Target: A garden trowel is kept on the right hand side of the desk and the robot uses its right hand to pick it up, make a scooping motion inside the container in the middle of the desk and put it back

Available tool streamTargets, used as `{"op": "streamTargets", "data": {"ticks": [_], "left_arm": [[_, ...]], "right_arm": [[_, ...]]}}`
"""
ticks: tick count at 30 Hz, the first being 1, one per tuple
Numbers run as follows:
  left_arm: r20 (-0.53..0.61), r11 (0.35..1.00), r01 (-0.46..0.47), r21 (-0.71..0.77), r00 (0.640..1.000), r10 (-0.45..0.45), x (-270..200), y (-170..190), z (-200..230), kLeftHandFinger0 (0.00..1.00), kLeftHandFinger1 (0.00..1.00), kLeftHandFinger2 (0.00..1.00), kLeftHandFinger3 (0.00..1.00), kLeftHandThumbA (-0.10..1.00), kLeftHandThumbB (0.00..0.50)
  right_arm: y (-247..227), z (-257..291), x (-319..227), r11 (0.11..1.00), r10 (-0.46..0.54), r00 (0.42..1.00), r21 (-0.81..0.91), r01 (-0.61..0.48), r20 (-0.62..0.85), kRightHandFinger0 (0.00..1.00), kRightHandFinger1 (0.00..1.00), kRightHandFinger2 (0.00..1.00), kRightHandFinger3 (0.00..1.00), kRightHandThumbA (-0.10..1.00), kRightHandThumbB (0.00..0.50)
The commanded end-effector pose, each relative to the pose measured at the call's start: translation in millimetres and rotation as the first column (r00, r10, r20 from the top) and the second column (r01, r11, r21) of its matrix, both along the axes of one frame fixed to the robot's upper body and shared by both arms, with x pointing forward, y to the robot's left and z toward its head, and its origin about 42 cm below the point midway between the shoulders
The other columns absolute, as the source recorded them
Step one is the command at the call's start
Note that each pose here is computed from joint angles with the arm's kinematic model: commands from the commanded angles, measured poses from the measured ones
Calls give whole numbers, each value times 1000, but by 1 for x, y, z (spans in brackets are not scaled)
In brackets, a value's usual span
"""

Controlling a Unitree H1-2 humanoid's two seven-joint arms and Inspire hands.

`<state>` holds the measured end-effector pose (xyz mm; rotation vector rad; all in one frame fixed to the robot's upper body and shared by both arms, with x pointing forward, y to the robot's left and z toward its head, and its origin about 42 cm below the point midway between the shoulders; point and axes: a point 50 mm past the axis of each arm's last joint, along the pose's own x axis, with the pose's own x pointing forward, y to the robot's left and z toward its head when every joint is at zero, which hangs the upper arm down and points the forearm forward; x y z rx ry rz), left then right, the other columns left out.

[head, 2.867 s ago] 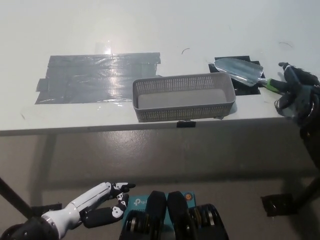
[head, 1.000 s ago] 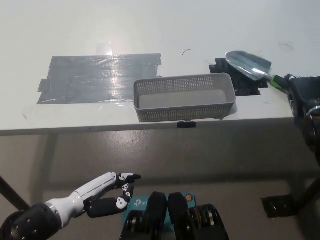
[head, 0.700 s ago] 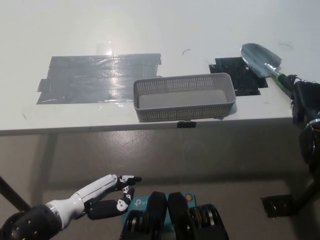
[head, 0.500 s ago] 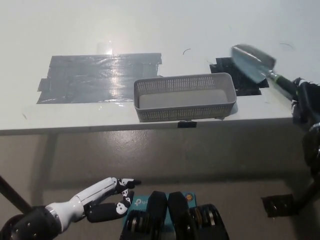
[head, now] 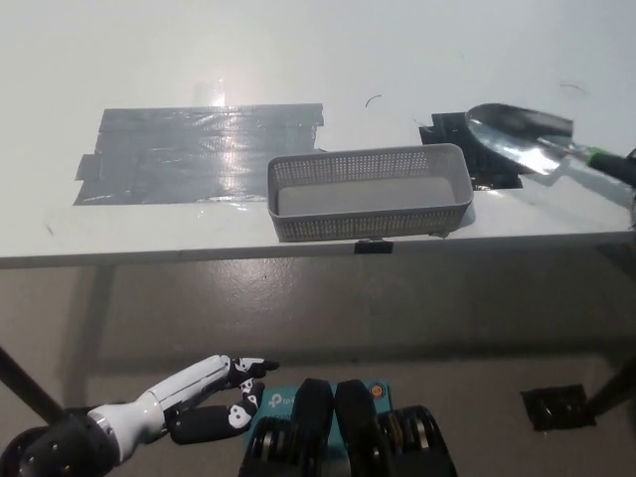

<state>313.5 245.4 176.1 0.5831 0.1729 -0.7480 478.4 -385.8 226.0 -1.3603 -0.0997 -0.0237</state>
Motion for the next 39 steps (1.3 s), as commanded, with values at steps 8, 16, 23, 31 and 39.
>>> {"op": "streamTargets", "data": {"ticks": [8, 16, 23, 31, 39], "left_arm": [[35, 1000, 5, 22, 999, -6, 1, 8, 7, 1000, 1000, 1000, 1000, 1000, 297], [18, 1000, 12, 17, 1000, -12, 3, 8, 9, 1000, 1000, 1000, 1000, 1000, 264], [15, 1000, 8, 18, 1000, -8, 3, 9, 8, 1000, 1000, 1000, 1000, 1000, 273], [6, 1000, 3, 21, 1000, -3, 2, 10, 7, 1000, 1000, 1000, 1000, 1000, 293], [1, 1000, 8, 25, 1000, -8, 1, 10, 7, 1000, 1000, 1000, 1000, 1000, 280]], "right_arm": [[-17, 83, 8, 998, 61, 992, -19, -59, 107, 0, 291, 582, 439, -100, 14], [-12, 100, 7, 993, 110, 992, -43, -108, 55, 0, 365, 649, 522, -100, 0], [-6, 141, 15, 987, 142, 988, -80, -137, 56, 0, 336, 600, 500, -100, 4], [5, 181, 19, 979, 171, 984, -118, -164, 48, 0, 281, 530, 375, -100, 0], [21, 214, 19, 968, 217, 976, -128, -214, 12, 0, 196, 429, 251, -100, 155]]}}
